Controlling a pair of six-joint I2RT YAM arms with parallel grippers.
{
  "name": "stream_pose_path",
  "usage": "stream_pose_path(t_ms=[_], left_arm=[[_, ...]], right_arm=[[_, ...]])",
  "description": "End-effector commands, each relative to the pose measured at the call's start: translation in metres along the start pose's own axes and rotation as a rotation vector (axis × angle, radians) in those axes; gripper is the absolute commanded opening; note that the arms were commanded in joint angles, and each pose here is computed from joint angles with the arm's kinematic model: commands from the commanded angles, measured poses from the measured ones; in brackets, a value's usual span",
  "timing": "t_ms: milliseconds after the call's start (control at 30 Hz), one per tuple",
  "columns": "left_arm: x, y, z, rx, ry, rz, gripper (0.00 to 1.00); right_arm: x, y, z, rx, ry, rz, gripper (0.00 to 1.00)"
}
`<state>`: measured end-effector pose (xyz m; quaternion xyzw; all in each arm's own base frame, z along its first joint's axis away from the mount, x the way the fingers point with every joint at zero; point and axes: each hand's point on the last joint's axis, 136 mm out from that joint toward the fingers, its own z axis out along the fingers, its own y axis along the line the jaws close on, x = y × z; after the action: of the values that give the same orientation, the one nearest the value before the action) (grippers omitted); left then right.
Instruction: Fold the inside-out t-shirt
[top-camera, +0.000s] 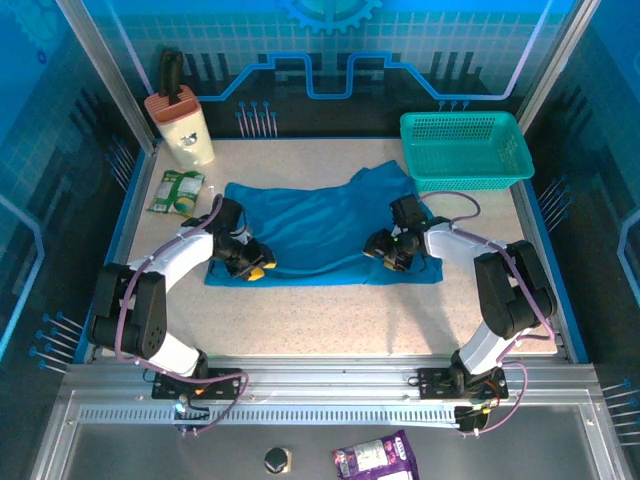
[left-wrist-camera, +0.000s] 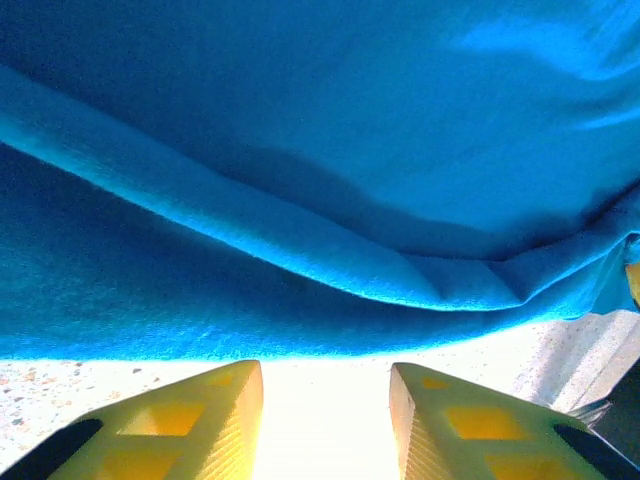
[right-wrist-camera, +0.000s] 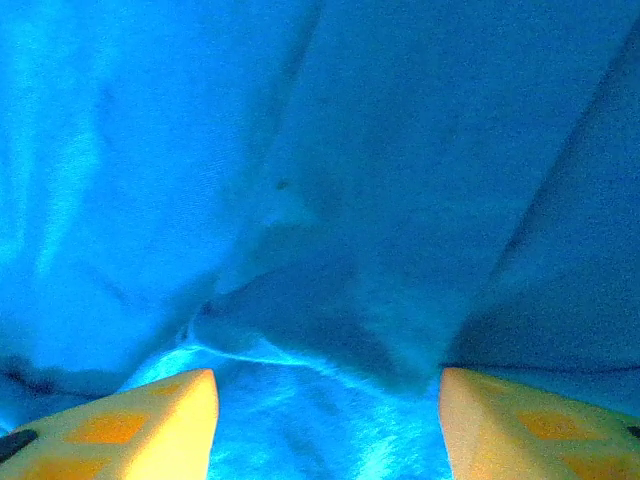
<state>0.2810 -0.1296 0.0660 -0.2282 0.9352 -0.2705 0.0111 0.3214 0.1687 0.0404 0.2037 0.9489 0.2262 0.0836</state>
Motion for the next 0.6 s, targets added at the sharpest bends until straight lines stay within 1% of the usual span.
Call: stream_pose_path(t_ms=[0,200,300,433,567], left_arm=[[0.002,0.002,-0.001,-0.041,0.006,0.019,0.39],[0.002,0.001,0.003,-0.046,0.019,0.021,0.37],[0.002,0.000,0.002,-0.046,0.019,0.025,0.36],[0.001,0.000,0.003,-0.047,0.020,0.026,0.36],[0.002,0.000,0.004,-0.047,0.024,0.027,0.36]], right_arm=[[0.001,-0.013,0.003,0.022,-0.005,0.049,0.58],[-0.002,-0.008,0.008,-0.005,0.006,0.060,0.40],[-0.005,-0.005,0.006,-0.011,-0.005,0.062,0.25],[-0.012,0.000,-0.001,-0.011,-0.031,0.044,0.11],[-0.022,0.011,-0.008,-0.015,-0.055,0.008,0.01]])
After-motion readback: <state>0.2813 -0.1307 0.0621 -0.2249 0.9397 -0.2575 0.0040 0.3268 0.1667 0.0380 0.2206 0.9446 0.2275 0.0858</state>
